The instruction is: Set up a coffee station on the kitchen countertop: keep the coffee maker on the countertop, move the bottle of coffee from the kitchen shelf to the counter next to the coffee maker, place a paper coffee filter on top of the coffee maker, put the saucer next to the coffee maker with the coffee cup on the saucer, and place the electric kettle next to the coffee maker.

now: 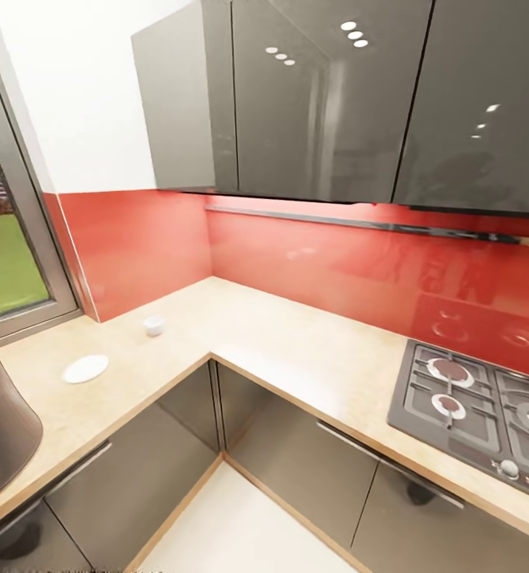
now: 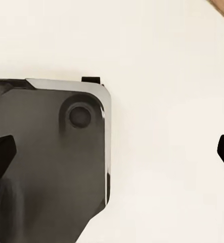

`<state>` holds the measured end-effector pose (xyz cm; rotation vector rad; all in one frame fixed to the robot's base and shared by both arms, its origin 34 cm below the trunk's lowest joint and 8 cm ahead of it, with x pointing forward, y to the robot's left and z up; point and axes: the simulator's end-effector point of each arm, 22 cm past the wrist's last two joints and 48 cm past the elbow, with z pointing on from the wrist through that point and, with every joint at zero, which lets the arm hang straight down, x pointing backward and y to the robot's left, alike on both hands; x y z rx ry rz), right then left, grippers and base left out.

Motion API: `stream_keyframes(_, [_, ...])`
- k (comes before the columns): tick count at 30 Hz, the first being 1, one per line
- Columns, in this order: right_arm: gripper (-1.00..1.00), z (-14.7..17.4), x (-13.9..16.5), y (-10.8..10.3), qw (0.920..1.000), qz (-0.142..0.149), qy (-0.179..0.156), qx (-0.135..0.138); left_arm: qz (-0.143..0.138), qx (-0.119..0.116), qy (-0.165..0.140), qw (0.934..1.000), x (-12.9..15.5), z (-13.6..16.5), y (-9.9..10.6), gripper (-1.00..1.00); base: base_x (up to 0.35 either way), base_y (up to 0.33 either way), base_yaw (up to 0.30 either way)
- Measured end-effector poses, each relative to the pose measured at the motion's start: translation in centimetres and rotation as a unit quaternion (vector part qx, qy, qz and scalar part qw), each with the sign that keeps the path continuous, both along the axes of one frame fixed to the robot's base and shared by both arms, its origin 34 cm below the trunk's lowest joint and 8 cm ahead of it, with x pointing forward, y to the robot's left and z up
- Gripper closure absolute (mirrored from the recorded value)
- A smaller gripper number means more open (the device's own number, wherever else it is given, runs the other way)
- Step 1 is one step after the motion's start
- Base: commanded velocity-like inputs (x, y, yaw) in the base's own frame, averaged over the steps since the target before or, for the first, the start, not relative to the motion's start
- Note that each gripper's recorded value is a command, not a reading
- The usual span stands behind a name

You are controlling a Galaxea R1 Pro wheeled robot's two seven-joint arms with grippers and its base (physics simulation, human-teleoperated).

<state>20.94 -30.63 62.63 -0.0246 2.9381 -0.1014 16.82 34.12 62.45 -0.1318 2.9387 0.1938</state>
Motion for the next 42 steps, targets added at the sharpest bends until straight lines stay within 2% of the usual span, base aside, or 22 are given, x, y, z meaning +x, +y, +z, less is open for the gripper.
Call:
stream_keyframes(6, [-1.0,0.1,0.2,0.0,1.0,0.0,-0.003,0.0,-0.001,-0.001,-0.003,1.0,0.2,0.0,-0.1,-1.0,0.063,-0.081,0.231])
stream_keyframes(25, [-1.0,0.2,0.8,0.1,0.9999,0.0,-0.011,0.0,0.001,-0.001,-0.011,0.9999,0.8,0.1,-0.2,-1.0,0.156,-0.217,0.241])
stream_keyframes(42, [-1.0,0.3,1.2,0.2,0.9999,0.0,-0.016,0.001,0.0,-0.002,-0.016,0.9999,1.2,0.2,-0.3,-1.0,0.031,-0.036,0.256])
